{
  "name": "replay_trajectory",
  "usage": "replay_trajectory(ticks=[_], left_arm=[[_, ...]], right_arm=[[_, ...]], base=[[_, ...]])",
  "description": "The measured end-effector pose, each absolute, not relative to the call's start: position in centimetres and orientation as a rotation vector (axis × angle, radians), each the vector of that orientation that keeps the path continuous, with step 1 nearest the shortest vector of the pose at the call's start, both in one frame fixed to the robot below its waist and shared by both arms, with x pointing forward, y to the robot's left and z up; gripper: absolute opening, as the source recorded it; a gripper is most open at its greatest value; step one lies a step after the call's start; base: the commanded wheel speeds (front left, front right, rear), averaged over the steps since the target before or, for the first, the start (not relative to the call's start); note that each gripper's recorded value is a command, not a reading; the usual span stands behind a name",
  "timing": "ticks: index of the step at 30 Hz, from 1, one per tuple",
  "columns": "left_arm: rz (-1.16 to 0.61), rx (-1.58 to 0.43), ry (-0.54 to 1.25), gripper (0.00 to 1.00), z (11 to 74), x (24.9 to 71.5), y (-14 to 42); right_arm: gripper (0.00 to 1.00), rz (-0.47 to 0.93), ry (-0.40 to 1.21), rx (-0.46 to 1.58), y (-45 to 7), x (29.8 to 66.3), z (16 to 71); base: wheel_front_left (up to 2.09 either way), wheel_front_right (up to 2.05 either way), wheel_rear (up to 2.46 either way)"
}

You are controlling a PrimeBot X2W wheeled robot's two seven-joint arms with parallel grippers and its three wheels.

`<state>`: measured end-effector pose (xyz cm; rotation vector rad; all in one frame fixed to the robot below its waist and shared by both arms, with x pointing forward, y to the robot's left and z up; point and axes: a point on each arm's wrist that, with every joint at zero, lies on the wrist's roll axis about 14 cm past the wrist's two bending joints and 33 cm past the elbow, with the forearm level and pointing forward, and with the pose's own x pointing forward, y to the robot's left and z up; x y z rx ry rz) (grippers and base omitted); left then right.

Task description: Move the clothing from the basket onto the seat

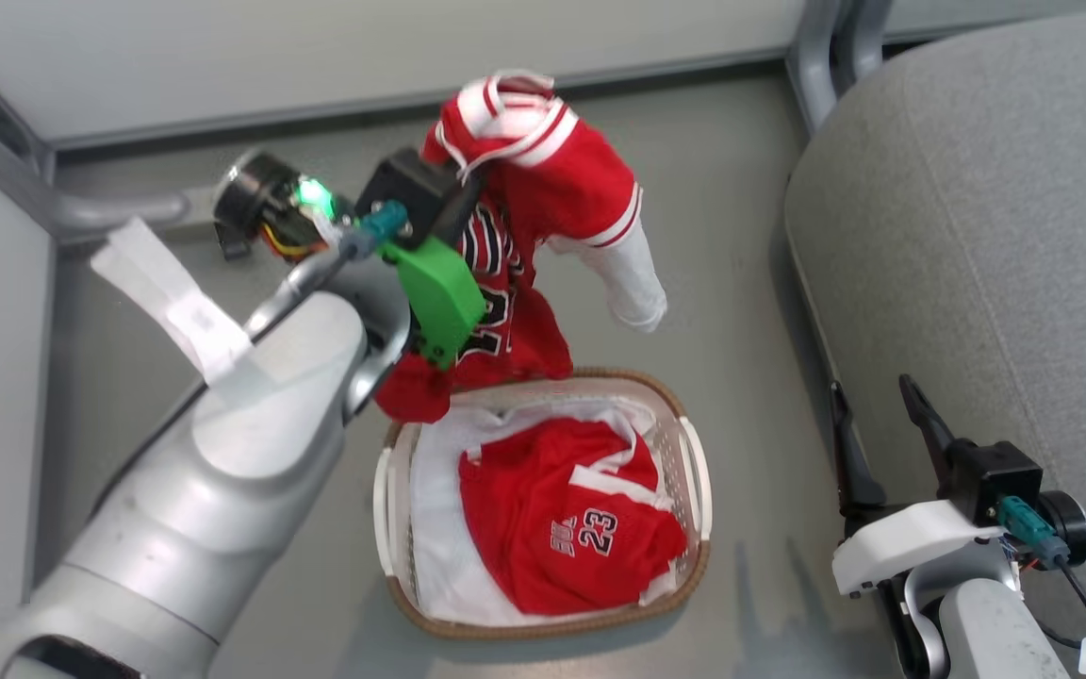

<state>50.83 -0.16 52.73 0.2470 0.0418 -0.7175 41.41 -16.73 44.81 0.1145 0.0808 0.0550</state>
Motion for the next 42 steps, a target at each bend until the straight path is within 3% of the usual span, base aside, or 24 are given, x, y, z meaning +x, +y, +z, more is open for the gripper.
replay_trajectory(ticks=[9, 14, 19, 25, 42], left_arm=[[-0.746, 0.341, -0.151, 0.0, 65.2, 49.7, -1.3], [-0.752, 0.364, -0.201, 0.0, 68.4, 49.5, -1.9], [-0.754, 0.36, -0.207, 0.0, 69.4, 49.3, -2.3], [-0.781, 0.356, -0.202, 0.0, 69.5, 48.4, -3.4], [-0.839, 0.328, -0.195, 0.0, 69.5, 45.5, -4.5]], right_arm=[[1.0, 0.144, -0.08, 0.093, -14.2, 41.0, 50.8], [1.0, 0.242, -0.185, 0.078, -11.2, 41.2, 54.6], [1.0, 0.376, -0.29, 0.077, -7.0, 40.5, 58.4], [1.0, 0.416, -0.332, 0.042, -5.8, 40.5, 60.0], [1.0, 0.568, -0.246, -0.189, -1.0, 45.1, 59.2]], base=[[0.0, 0.0, 0.0], [0.0, 0.0, 0.0], [0.0, 0.0, 0.0], [0.0, 0.0, 0.0], [0.0, 0.0, 0.0]])
